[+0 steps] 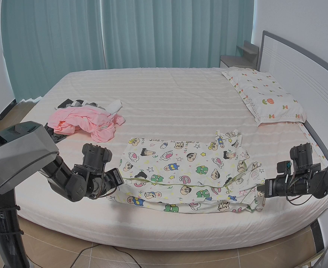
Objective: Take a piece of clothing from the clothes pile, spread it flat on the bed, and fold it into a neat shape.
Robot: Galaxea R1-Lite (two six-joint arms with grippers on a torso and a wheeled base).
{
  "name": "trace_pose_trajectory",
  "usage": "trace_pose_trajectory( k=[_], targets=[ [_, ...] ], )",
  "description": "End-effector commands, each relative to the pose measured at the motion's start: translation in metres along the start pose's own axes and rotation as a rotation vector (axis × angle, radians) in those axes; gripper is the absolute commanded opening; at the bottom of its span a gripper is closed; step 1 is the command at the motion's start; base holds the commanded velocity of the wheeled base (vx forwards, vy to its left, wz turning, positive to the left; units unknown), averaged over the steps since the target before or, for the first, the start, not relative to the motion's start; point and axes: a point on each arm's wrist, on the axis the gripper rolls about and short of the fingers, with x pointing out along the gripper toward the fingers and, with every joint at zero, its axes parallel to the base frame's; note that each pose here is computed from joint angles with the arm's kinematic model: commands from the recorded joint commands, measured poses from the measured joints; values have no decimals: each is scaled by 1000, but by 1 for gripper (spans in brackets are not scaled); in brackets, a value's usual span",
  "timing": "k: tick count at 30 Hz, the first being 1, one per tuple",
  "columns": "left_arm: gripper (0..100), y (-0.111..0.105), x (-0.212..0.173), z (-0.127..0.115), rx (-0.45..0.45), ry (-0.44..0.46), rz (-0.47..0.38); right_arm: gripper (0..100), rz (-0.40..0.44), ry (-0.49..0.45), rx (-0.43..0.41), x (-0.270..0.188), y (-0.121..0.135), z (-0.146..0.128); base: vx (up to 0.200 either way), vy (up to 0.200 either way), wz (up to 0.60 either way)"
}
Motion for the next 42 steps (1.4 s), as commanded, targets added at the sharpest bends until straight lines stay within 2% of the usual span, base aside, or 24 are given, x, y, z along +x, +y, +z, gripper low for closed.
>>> trace_pose_trajectory(
  k=[1,12,18,32,42],
  targets=[
    [0,-5,16,5,-18,1,7,0,-14,5,13,17,-6,7,0,0,0],
    [0,-15,27,17,-58,-16,-7,0,-41,-58,75,19,-19,26,0,0,0],
    [0,-21,37,22,-60,-16,-5,0,-48,-35,85,24,-23,29,0,0,0],
    [0,-27,67,24,-82,3,13,0,-75,-46,116,42,-31,37,0,0,0],
    [0,-28,79,28,-128,-12,7,0,-78,-29,127,56,-36,35,0,0,0]
  ],
)
